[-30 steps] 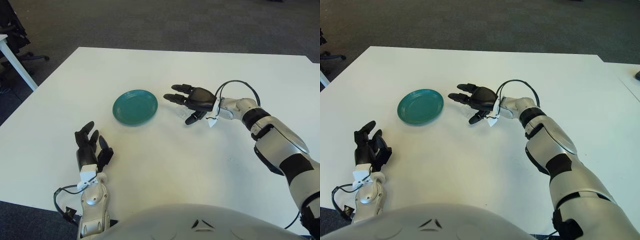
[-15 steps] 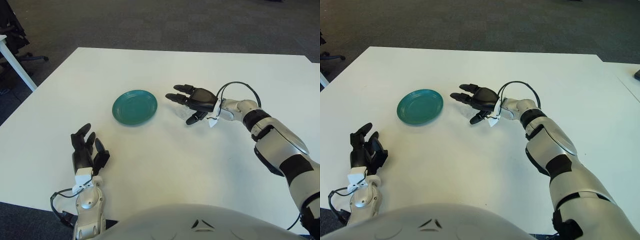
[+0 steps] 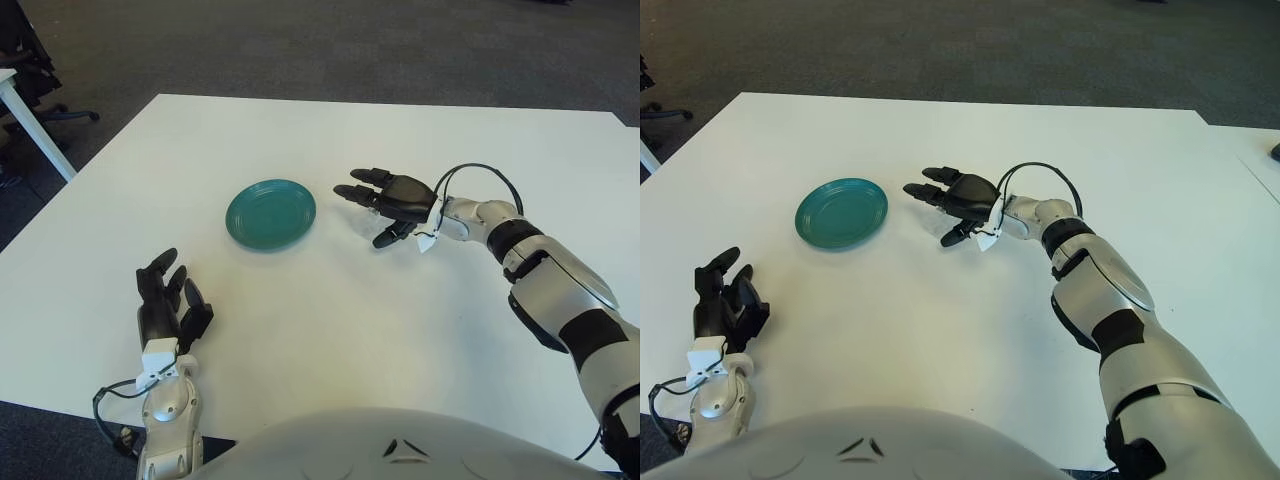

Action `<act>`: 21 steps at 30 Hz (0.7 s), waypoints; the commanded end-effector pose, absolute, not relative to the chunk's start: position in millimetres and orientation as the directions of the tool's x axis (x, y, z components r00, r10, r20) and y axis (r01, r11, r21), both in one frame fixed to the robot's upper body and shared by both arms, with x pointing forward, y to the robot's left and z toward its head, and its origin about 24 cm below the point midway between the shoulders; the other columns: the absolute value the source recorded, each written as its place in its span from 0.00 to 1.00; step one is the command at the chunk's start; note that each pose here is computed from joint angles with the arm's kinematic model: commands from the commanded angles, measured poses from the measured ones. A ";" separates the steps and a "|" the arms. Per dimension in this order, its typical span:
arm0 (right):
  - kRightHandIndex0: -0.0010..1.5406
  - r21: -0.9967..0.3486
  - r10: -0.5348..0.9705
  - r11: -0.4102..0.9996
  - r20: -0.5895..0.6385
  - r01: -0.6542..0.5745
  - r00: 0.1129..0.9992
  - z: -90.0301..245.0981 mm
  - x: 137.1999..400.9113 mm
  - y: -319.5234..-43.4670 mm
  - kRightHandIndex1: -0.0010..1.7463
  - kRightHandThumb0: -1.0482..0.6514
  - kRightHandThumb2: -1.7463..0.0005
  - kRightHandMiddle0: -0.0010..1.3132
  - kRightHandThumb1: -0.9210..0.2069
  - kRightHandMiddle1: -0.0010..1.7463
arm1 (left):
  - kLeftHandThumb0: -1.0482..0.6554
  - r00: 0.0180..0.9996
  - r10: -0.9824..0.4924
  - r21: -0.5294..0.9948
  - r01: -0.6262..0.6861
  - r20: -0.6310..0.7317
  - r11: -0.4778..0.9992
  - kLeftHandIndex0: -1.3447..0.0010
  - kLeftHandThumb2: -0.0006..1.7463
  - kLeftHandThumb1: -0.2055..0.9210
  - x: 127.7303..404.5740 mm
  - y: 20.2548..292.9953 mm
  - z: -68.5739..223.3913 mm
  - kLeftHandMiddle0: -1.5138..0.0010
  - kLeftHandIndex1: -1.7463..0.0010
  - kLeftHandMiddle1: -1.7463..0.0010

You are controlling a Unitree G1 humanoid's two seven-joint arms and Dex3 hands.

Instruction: Put the bottle into the plate.

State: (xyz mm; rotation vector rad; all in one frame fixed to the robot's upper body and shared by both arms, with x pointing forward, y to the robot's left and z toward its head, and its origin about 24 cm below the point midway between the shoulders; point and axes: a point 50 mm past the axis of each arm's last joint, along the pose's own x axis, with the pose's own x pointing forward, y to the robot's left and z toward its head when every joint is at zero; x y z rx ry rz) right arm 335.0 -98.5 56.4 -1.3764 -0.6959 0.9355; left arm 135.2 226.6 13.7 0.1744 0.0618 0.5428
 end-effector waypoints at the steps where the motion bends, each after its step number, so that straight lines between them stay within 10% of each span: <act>1: 0.00 -0.988 0.843 -0.030 -0.108 -0.155 0.527 56.8 337.8 -106.6 0.00 0.00 0.66 0.00 0.00 0.00 | 0.16 0.850 0.525 0.211 -0.506 -0.043 0.836 0.98 0.48 1.00 131.5 231.4 9.2 0.71 0.42 0.83; 21: 0.00 -0.985 0.794 -0.011 -0.114 -0.174 0.598 56.1 344.8 -107.3 0.00 0.00 0.63 0.00 0.00 0.00 | 0.16 0.848 0.528 0.226 -0.506 -0.045 0.832 0.96 0.45 1.00 129.2 236.7 8.9 0.71 0.41 0.83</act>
